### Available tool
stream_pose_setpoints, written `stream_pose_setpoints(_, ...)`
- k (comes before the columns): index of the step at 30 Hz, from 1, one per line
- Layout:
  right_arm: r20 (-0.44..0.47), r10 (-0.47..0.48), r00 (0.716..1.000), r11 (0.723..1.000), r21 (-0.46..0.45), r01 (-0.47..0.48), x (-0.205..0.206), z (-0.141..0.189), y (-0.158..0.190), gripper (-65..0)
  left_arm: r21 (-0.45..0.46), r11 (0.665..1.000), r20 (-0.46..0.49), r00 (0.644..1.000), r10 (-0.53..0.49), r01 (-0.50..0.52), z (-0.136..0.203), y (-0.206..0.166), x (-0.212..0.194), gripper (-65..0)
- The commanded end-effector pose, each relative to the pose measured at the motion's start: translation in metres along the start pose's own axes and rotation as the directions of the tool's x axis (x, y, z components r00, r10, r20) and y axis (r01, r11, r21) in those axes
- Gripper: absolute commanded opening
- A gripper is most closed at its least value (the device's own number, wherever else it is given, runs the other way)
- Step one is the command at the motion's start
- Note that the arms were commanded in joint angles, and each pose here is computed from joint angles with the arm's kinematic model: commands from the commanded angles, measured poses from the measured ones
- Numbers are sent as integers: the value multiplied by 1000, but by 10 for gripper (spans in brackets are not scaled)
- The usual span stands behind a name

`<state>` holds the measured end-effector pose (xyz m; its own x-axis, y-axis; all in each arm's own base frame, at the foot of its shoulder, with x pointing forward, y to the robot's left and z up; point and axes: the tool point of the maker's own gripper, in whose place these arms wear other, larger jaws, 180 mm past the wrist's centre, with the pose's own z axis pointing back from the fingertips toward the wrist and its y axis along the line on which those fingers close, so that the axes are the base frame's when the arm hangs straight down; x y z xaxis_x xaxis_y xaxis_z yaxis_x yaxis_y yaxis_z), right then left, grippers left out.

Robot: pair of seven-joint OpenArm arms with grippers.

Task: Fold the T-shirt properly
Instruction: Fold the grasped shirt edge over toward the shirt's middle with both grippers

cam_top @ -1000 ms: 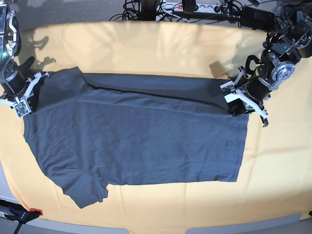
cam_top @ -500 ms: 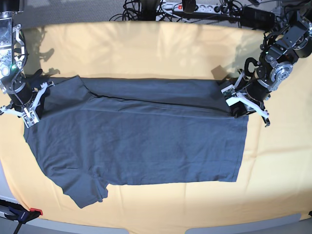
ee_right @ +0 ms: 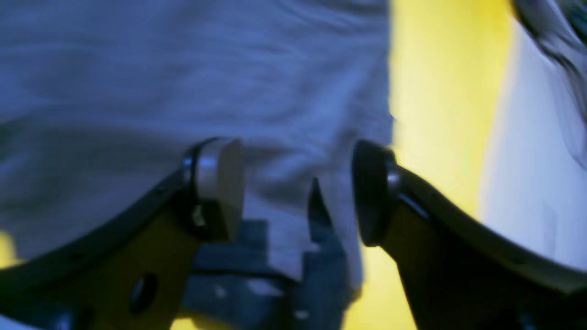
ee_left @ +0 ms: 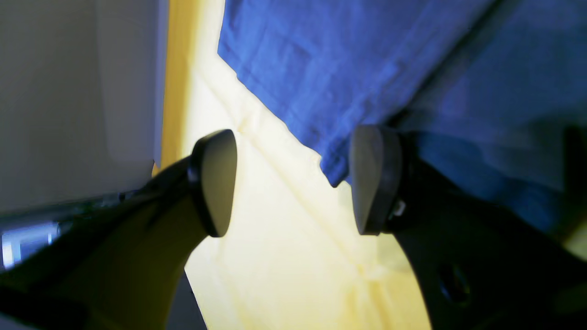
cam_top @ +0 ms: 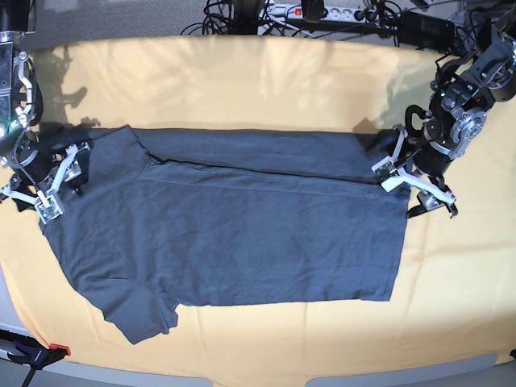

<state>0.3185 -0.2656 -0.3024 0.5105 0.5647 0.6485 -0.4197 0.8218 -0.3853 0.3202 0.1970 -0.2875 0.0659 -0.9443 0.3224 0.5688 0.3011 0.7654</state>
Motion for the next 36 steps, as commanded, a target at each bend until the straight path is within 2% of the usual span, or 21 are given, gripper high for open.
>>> stream_pose_setpoints(1,39,42,998,999,14,-43,15,9,-4,-291,21,999,8,1000,-26,26,7,12,1,-262)
stream_pose_setpoints(3,32,69,997,992,108,-72,15,16,18,-291,-71,996,7,999,-49,49,16,-4,-1,-262)
stream_pose_setpoints(5,19,84,996,979,183,-86,10,24,37,-291,-195,977,15,996,-83,85,28,-30,-1,-262)
stream_pose_setpoints(8,-3,107,994,967,235,-103,-2,29,54,-291,-342,927,40,988,-149,154,45,-64,-4,-262)
stream_pose_setpoints(10,-20,107,994,963,252,-98,-10,31,60,-291,-387,905,27,983,-180,176,49,-74,-14,-262)
stream_pose_setpoints(17,-72,91,993,955,288,-67,-33,35,76,-291,-382,903,-12,976,-217,196,36,-75,-42,-262)
stream_pose_setpoints(23,-60,86,994,955,291,-65,-31,36,78,-291,-365,903,26,973,-231,224,26,-76,-49,-262)
stream_pose_setpoints(28,-64,77,995,958,281,-56,-31,35,76,-291,-343,914,31,975,-219,216,9,-78,-54,-262)
stream_pose_setpoints(32,-72,65,995,965,260,-44,-32,34,72,-291,-288,933,29,976,-218,217,-1,-66,-49,-263)
stream_pose_setpoints(34,-86,71,994,971,233,-49,-34,33,67,-291,-257,943,27,977,-213,213,-3,-57,-47,-308)
stream_pose_setpoints(35,-102,94,990,976,207,-71,-38,32,62,-291,-250,945,20,977,-212,210,-3,-55,-46,-375)
stream_pose_setpoints(36,-126,122,985,980,170,-100,-42,31,54,-291,-239,948,12,977,-212,209,-3,-52,-46,-469)
